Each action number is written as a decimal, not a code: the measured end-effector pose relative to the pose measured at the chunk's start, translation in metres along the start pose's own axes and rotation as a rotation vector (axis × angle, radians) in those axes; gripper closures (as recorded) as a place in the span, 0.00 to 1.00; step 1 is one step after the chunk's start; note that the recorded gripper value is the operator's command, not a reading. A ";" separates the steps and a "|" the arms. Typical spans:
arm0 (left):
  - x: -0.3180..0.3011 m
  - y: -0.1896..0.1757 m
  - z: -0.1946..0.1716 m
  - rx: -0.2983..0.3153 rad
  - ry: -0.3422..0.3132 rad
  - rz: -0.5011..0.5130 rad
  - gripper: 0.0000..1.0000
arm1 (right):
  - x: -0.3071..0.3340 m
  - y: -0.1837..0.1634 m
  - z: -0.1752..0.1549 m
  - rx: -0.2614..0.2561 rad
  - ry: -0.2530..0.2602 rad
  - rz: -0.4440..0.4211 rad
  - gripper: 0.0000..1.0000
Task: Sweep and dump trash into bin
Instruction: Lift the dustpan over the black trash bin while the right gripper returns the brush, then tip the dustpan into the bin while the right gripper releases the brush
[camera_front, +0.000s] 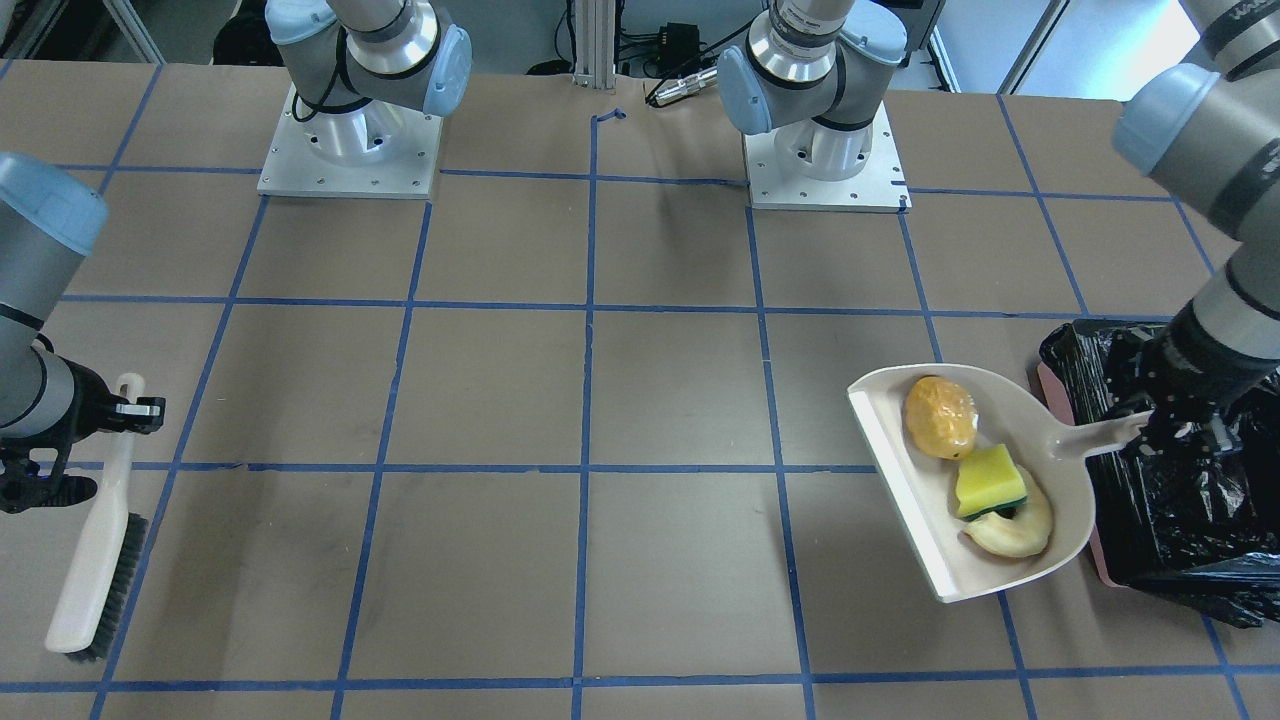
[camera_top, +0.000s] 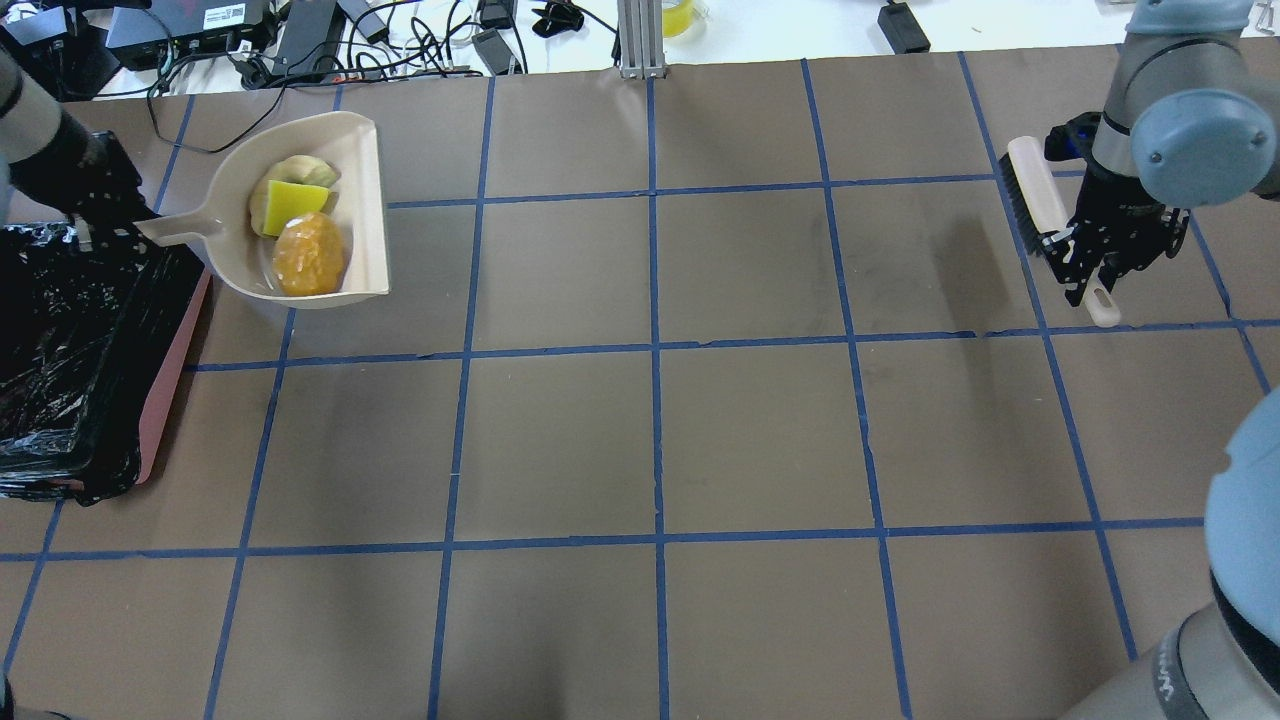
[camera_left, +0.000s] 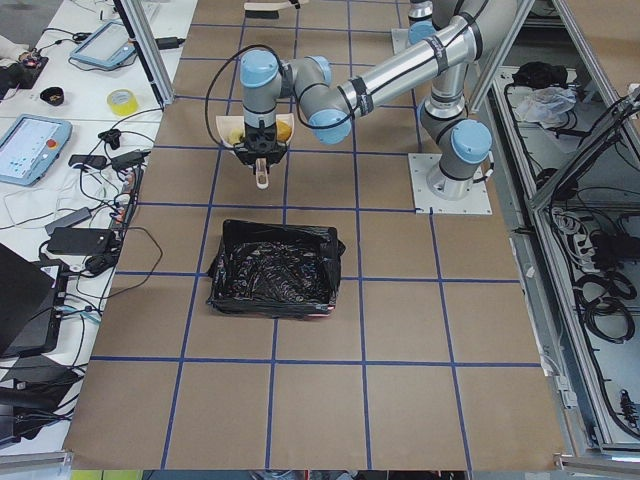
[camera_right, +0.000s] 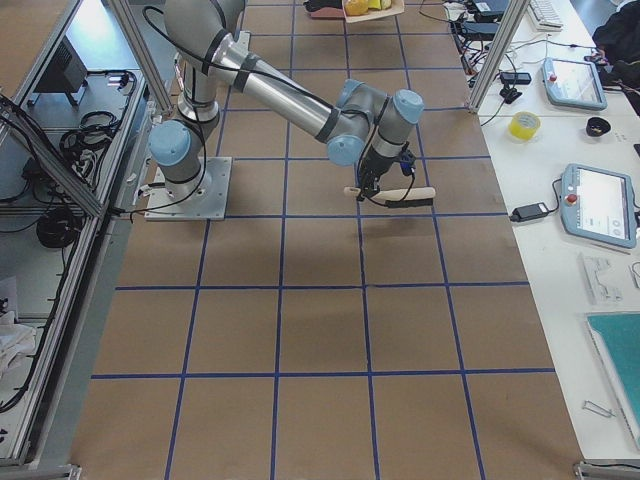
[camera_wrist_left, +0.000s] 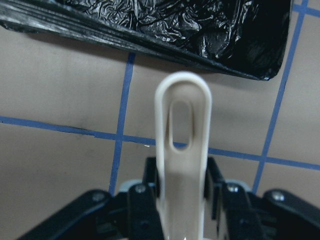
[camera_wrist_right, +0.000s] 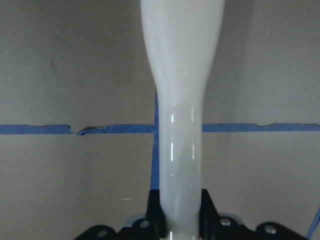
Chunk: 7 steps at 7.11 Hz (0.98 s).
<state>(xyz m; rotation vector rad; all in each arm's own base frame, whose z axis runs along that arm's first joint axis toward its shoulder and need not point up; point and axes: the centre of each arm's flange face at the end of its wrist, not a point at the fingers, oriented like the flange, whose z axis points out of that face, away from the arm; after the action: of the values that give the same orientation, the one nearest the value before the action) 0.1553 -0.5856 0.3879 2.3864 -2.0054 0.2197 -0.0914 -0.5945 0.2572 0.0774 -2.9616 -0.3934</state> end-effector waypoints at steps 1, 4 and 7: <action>0.007 -0.042 -0.012 0.015 0.010 0.044 1.00 | 0.004 -0.001 0.009 0.006 -0.005 -0.006 1.00; 0.010 -0.153 -0.018 0.057 0.013 0.190 1.00 | 0.002 0.001 0.019 -0.010 -0.027 0.010 1.00; 0.007 -0.242 -0.013 0.134 0.047 0.373 1.00 | -0.008 0.008 0.034 -0.030 -0.058 0.021 1.00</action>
<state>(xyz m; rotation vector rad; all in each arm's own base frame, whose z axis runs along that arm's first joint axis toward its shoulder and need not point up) 0.3923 -0.5490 0.4200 2.0275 -2.4693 0.4229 -0.0888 -0.5774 0.2258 0.0316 -3.0099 -0.4440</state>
